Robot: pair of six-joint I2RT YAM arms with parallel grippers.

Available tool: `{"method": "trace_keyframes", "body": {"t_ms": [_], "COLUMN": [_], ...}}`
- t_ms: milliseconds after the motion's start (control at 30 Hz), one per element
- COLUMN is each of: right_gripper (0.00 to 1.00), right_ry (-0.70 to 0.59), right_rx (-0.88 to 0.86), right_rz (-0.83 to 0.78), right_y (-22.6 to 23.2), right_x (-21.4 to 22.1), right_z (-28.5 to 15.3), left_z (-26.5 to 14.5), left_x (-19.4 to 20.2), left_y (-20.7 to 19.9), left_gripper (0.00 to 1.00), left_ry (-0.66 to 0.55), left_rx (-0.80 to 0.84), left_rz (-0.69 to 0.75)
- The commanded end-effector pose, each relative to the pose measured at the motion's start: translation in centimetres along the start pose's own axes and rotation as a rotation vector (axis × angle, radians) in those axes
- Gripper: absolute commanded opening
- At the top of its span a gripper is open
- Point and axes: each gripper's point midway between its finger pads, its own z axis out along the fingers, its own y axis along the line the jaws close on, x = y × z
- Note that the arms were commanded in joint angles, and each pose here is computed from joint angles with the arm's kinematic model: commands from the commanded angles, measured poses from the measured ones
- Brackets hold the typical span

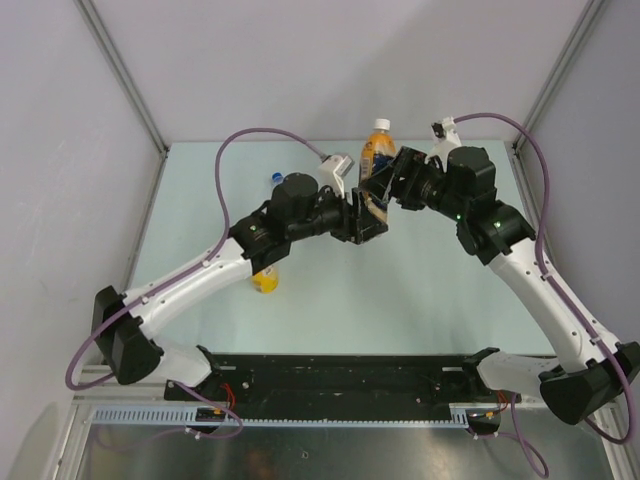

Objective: Unscrew the bottle caps

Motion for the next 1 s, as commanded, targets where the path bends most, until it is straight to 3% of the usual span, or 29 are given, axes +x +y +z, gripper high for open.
{"method": "trace_keyframes", "body": {"t_ms": [0, 267, 467, 967], "right_gripper": [0.84, 0.94, 0.96, 0.82], "right_ry": [-0.065, -0.127, -0.099, 0.073], "right_rx": [-0.052, -0.098, -0.157, -0.310], "right_rz": [-0.032, -0.053, -0.045, 0.020], "right_y": [1.3, 1.4, 1.6, 3.0], "right_x": [-2.0, -4.4, -4.6, -1.2], "right_z": [-1.9, -3.7, -3.1, 2.2], "left_z": [-1.9, -3.6, -5.2, -7.3], "left_x": [-0.9, 2.2, 4.5, 8.0], "left_y": [0.8, 2.4, 3.0, 2.4], "left_gripper": [0.34, 0.33, 0.32, 0.29], "left_ry": [-0.064, -0.021, 0.017, 0.105], "left_rx": [-0.031, -0.052, -0.057, -0.034], "left_rz": [0.090, 0.138, 0.161, 0.163]}}
